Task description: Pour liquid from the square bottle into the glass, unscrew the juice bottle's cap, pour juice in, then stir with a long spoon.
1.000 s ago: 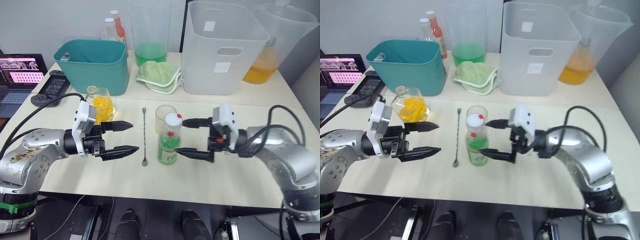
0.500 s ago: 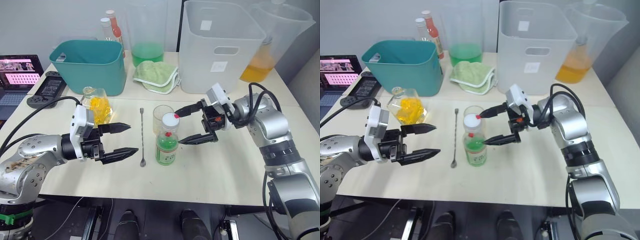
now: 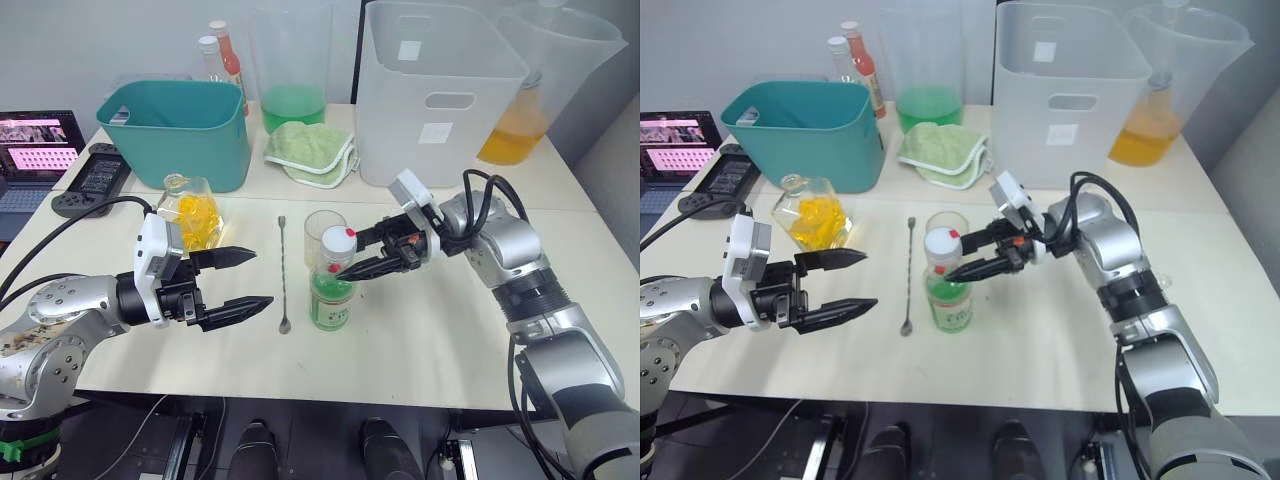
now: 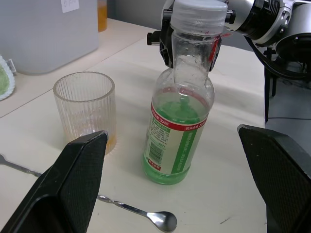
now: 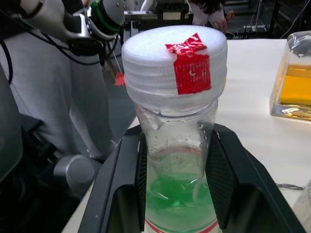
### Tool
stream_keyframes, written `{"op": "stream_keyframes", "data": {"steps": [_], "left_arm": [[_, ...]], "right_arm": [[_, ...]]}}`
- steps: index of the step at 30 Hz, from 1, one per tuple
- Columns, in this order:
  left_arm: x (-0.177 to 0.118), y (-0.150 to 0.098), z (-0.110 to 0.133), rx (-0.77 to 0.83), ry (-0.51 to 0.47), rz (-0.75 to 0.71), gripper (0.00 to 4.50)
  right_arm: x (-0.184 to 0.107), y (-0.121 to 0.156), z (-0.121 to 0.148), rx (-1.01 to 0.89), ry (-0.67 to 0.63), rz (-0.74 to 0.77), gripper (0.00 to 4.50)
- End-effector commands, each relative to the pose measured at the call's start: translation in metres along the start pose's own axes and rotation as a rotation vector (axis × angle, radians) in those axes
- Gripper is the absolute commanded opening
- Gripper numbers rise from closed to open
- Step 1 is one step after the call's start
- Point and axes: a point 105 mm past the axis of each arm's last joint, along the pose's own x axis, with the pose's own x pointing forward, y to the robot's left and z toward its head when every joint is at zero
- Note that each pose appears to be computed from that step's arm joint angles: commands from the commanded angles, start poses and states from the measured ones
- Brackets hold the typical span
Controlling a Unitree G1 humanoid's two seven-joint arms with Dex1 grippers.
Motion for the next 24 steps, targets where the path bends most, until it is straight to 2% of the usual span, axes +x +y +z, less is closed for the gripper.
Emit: {"op": "stream_keyframes", "data": {"steps": [1, 4, 15, 21, 24], "left_arm": [[0.002, -0.003, 0.006, 0.041, 0.000, -0.028, 4.50], [0.003, -0.002, 0.006, 0.040, -0.001, -0.036, 4.50], [0.023, -0.001, 0.000, 0.006, -0.033, -0.169, 4.50], [0.035, 0.005, -0.001, 0.012, -0.039, -0.241, 4.50], [0.038, 0.006, 0.000, 0.013, -0.039, -0.264, 4.50]], "right_arm": [[-0.005, 0.018, 0.017, -0.024, -0.064, 0.035, 1.15], [-0.006, 0.024, 0.019, -0.024, -0.078, 0.006, 1.15], [-0.014, 0.060, 0.037, -0.098, -0.063, -0.626, 1.15], [0.002, 0.075, 0.017, 0.024, -0.099, -0.838, 1.15], [0.005, 0.078, 0.012, 0.064, -0.111, -0.890, 1.15]]}}
